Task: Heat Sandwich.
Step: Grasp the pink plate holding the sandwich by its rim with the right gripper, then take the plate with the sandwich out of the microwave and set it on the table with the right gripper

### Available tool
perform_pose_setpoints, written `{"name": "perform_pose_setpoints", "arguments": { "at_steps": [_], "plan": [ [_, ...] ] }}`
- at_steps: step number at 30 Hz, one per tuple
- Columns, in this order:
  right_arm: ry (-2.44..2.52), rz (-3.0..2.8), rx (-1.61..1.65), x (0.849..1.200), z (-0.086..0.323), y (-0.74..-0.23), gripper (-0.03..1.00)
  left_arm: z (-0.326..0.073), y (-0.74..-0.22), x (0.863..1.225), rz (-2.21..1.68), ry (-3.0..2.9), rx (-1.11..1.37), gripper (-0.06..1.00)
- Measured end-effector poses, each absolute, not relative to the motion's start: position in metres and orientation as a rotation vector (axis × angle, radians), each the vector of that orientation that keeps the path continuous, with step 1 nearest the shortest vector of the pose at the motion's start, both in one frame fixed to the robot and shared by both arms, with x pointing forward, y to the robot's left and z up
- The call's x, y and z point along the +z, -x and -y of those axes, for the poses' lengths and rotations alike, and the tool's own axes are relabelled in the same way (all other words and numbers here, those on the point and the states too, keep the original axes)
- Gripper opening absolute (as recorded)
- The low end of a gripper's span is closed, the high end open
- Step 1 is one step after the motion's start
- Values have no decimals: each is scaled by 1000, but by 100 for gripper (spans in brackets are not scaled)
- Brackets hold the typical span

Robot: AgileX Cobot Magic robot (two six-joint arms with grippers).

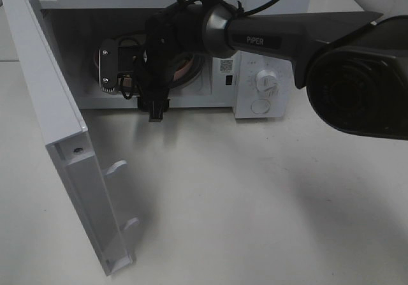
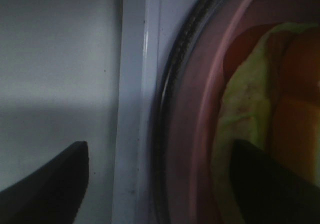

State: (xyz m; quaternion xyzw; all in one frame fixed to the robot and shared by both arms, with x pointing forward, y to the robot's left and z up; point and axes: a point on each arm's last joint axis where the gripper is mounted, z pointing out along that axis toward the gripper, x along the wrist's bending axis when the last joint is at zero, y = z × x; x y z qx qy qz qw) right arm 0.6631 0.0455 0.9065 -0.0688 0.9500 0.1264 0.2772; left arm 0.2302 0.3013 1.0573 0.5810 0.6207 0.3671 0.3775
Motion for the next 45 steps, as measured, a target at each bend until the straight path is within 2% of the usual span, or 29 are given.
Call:
{"name": "perform_pose_setpoints", "arguments": {
  "at_steps": [1, 4, 5, 6, 8, 9, 10, 11, 32, 45],
  "plan": [
    [185, -2551, 339, 906, -46, -663, 76, -301, -230, 1057, -1587, -1485, 938, 99],
    [175, -2552, 343, 906, -46, -663, 64, -301, -230, 1057, -1587, -1485, 938, 99],
    [175, -2552, 343, 906, -46, -663, 64, -301, -230, 1057, -1587, -1485, 938, 99],
    [151, -2559, 348, 906, -45, -663, 52, -301, -230, 1057, -1587, -1485, 938, 99],
    [120, -2563, 356, 906, -45, -663, 35, -301, -230, 1057, -1587, -1485, 938, 99],
    [85, -2568, 365, 907, -45, -663, 17, -301, -230, 1057, -1587, -1485, 938, 99],
    [85, -2568, 365, 907, -45, -663, 17, -301, -230, 1057, -1587, -1485, 938, 99],
    [86, -2568, 361, 908, -45, -663, 12, -301, -230, 1057, -1587, -1485, 938, 99],
    [84, -2570, 359, 908, -46, -662, 11, -301, -230, 1057, -1587, -1485, 938, 99],
    [249, -2552, 356, 910, -40, -652, 10, -301, -230, 1057, -1587, -1485, 938, 99]
  ]
}}
